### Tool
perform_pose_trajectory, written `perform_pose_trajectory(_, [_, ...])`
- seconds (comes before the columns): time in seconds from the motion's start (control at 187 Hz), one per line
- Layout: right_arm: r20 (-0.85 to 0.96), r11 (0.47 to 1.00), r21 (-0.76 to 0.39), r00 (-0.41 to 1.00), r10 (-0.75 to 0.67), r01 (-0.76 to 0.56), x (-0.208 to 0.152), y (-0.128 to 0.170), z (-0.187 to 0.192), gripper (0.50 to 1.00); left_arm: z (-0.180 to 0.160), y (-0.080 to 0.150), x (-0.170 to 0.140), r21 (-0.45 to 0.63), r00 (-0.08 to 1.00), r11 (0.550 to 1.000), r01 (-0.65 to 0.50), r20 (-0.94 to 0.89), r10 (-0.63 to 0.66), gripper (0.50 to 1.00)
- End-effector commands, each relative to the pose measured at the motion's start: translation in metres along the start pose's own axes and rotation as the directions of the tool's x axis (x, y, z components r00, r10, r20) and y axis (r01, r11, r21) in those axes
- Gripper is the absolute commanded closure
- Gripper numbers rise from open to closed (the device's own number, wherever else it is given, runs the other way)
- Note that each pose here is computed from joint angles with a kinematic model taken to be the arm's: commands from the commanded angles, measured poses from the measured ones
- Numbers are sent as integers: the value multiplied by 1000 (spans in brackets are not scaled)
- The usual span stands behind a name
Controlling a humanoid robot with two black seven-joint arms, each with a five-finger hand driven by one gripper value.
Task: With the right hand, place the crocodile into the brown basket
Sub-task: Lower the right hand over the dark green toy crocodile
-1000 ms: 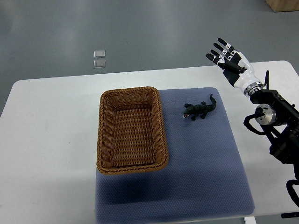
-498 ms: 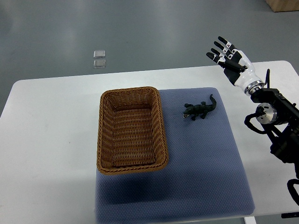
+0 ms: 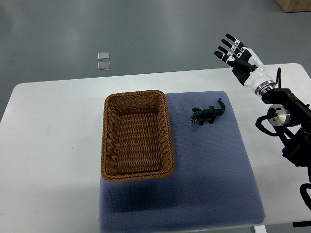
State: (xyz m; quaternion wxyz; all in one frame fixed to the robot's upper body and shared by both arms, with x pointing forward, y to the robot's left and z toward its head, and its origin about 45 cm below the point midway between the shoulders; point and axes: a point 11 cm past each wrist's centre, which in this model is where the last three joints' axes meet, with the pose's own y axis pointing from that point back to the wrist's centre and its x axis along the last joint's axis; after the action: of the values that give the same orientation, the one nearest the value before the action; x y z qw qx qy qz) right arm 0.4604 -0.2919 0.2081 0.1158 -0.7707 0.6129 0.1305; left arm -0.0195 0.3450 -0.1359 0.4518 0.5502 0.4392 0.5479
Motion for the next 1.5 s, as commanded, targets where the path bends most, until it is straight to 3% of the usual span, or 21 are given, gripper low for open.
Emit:
perform_pose_trajectory(0.0, [-4,1000,2,1000,0,0,1,0,-2,572,0,0,0,0,1000,1000,0,0,0,500])
perform_pose_trajectory(0.808, [-26,997,-10,997,-76,76,-8,-1,-4,572,0,0,0,0,1000,1000,0,0,0,500])
perform_pose_trajectory(0.968, [-183,984,-69,968,-173,163,-9,0,-12,574,0,0,0,0,1000,1000,0,0,0,500])
perform_pose_trajectory(1.204, [-572,913,-271,712,-407,305,-11,2,-27,574,0,0,0,0,1000,1000,0,0,0,500])
perform_pose_trajectory(1.493, [-706,766,-537,310,-637,353,-24,9,-9,576,0,0,0,0,1000,1000,0,0,0,500])
